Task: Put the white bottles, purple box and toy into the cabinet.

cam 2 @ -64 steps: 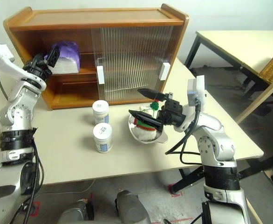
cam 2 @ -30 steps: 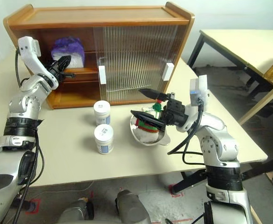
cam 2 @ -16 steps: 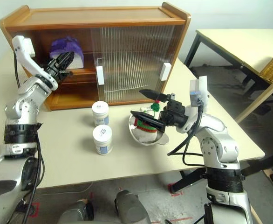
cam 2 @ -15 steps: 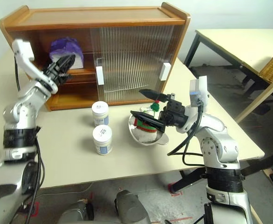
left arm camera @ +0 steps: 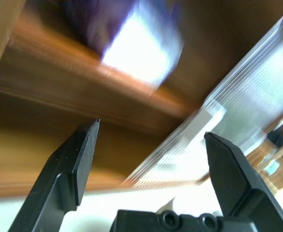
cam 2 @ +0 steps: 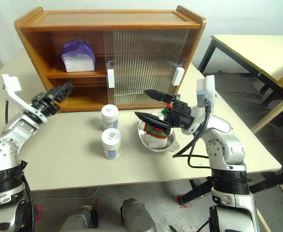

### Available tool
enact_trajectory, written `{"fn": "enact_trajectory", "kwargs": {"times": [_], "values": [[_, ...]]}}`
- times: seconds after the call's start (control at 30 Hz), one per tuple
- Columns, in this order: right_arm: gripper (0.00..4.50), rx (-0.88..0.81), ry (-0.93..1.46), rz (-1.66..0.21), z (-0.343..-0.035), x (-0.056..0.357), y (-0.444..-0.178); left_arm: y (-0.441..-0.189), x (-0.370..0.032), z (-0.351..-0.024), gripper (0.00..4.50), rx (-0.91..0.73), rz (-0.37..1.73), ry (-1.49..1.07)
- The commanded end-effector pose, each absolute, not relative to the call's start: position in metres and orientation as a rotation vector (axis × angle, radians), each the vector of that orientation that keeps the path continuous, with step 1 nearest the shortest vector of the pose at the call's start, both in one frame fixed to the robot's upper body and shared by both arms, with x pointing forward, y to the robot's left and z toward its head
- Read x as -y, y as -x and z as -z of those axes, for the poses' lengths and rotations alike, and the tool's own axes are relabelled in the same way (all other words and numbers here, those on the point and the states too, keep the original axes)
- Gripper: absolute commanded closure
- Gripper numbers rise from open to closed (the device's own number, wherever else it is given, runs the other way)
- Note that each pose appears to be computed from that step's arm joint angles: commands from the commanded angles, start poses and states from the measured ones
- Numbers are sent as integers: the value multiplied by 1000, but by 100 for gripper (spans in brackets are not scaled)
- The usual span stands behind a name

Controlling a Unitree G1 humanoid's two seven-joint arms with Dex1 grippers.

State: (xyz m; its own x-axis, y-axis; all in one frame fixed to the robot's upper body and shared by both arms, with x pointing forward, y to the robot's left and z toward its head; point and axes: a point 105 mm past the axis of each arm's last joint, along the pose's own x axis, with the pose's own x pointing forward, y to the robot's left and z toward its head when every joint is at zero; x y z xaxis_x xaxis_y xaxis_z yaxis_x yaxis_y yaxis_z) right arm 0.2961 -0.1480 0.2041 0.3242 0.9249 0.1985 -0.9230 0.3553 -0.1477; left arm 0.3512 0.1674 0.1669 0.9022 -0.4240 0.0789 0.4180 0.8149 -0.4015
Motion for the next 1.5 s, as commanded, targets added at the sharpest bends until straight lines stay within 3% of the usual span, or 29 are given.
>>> {"fn": "enact_trajectory", "kwargs": {"times": [0.03,0.3,0.5,0.6,0.9,1.5], "values": [[0,268,12,-1222,-204,146,-296,-349,-161,-153,3,-80,445,355],[0,264,16,-1214,-204,148,-294,-348,-165,-174,3,-6,503,401],[0,256,13,-1208,-200,148,-292,-350,-175,-150,3,-84,488,264],[0,254,11,-1209,-199,148,-292,-340,-160,-137,3,-89,636,49],[0,238,52,-1224,-198,149,-290,-322,-143,-91,3,-161,914,-202],[0,219,93,-1205,-198,155,-288,-336,-110,-57,3,-190,1010,-167]]}}
